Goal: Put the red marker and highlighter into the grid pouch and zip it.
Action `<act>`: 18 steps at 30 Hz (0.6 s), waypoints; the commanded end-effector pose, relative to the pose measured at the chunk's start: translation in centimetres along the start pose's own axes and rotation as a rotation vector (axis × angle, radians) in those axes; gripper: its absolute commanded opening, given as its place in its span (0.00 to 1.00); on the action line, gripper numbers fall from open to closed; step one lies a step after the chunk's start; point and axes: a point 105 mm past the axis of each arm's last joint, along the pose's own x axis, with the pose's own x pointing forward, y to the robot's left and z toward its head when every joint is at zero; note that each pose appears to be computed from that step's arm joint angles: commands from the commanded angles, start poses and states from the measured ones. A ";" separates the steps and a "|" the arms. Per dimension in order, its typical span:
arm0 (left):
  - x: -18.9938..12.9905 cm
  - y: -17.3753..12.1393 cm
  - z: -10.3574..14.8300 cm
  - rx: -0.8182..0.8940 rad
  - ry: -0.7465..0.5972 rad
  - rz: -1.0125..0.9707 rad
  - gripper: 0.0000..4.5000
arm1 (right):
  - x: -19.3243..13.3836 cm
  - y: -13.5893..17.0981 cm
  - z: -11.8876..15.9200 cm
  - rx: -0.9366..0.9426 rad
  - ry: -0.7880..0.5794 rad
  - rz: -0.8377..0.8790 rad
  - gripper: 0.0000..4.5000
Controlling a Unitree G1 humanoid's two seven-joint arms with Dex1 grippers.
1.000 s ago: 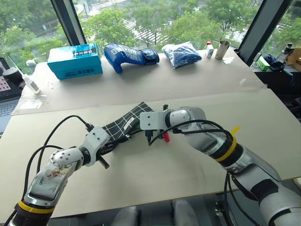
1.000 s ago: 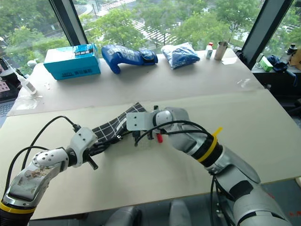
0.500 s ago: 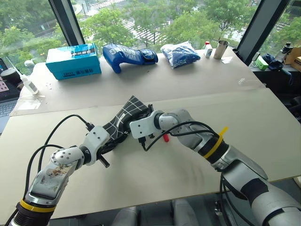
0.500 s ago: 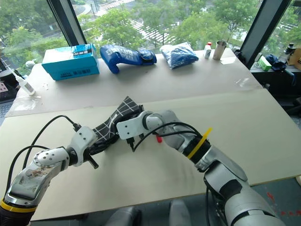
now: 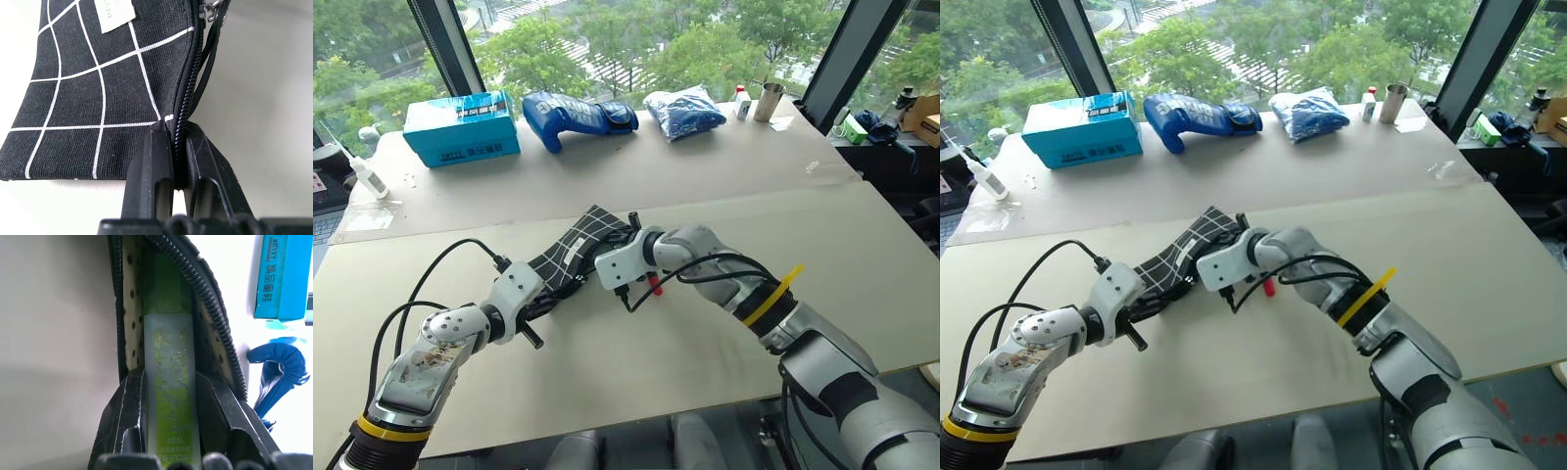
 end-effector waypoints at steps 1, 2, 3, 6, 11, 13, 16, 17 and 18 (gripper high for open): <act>0.3 -0.7 0.7 0.010 -0.026 -0.032 0.00 | -1.2 -2.5 1.5 0.077 -0.095 -0.075 0.67; 0.3 -0.7 0.7 0.009 -0.027 -0.032 0.00 | -1.4 -2.8 1.3 0.095 -0.098 -0.087 0.75; 0.3 -0.7 0.7 0.007 -0.029 -0.030 0.00 | -1.6 -3.1 1.0 0.105 -0.090 -0.099 0.81; 0.5 -0.7 1.1 -0.028 -0.055 -0.023 0.00 | -3.1 -4.6 -0.2 0.211 -0.105 -0.130 0.98; 0.5 0.0 2.1 -0.132 -0.125 0.015 0.00 | -7.7 -7.0 -3.6 0.423 -0.112 -0.215 0.98; 0.4 0.3 2.4 -0.170 -0.147 0.027 0.00 | -8.6 -6.2 -5.0 0.465 -0.077 -0.213 0.98; 0.4 0.4 2.5 -0.193 -0.155 0.029 0.00 | -8.9 -4.7 -5.5 0.474 -0.046 -0.186 0.98; 0.3 0.5 2.6 -0.199 -0.160 0.031 0.00 | -9.1 -4.1 -6.0 0.497 -0.027 -0.181 0.98; 0.3 0.6 2.7 -0.203 -0.164 0.033 0.00 | -9.4 -3.6 -6.4 0.518 -0.010 -0.177 0.98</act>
